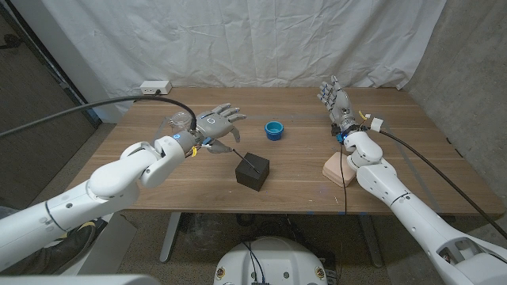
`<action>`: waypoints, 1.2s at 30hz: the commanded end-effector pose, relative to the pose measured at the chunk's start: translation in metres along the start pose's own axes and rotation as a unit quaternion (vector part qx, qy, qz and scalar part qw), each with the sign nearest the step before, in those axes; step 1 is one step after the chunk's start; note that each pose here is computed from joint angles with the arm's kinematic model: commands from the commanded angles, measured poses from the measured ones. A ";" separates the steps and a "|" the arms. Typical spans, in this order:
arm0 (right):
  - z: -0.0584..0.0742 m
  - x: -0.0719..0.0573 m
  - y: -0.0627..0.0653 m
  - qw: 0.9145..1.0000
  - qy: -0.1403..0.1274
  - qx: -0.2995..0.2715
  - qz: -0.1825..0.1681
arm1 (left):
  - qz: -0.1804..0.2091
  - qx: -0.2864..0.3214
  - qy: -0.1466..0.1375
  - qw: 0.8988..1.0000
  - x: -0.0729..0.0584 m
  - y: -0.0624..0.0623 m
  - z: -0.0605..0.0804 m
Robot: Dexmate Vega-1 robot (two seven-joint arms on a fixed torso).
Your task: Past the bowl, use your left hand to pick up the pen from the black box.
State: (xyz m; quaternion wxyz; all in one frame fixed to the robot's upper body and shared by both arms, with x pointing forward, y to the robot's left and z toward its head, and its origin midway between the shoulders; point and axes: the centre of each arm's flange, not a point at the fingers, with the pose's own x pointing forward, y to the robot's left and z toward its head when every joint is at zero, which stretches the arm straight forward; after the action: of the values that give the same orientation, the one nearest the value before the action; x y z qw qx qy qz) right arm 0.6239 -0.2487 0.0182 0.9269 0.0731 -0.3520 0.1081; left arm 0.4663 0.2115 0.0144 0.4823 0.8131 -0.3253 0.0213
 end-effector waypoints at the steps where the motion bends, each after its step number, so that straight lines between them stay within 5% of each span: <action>1: 0.001 0.004 0.003 1.000 0.002 0.000 0.000 | 0.015 0.011 -0.030 0.999 0.000 0.001 0.007; 19: -0.003 0.006 0.005 1.000 0.008 0.002 0.000 | 0.020 0.021 -0.031 0.999 -0.005 0.000 0.008; 36: -0.008 0.003 -0.003 1.000 0.017 0.005 -0.001 | 0.015 0.024 -0.039 0.999 0.005 -0.008 0.016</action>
State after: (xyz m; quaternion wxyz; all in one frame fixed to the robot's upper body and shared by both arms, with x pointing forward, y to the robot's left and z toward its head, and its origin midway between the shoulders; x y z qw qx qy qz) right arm 0.6317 -0.2448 0.0179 0.9309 0.0742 -0.3402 0.1107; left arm 0.4646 0.2040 0.0066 0.4538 0.8170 -0.3558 0.0079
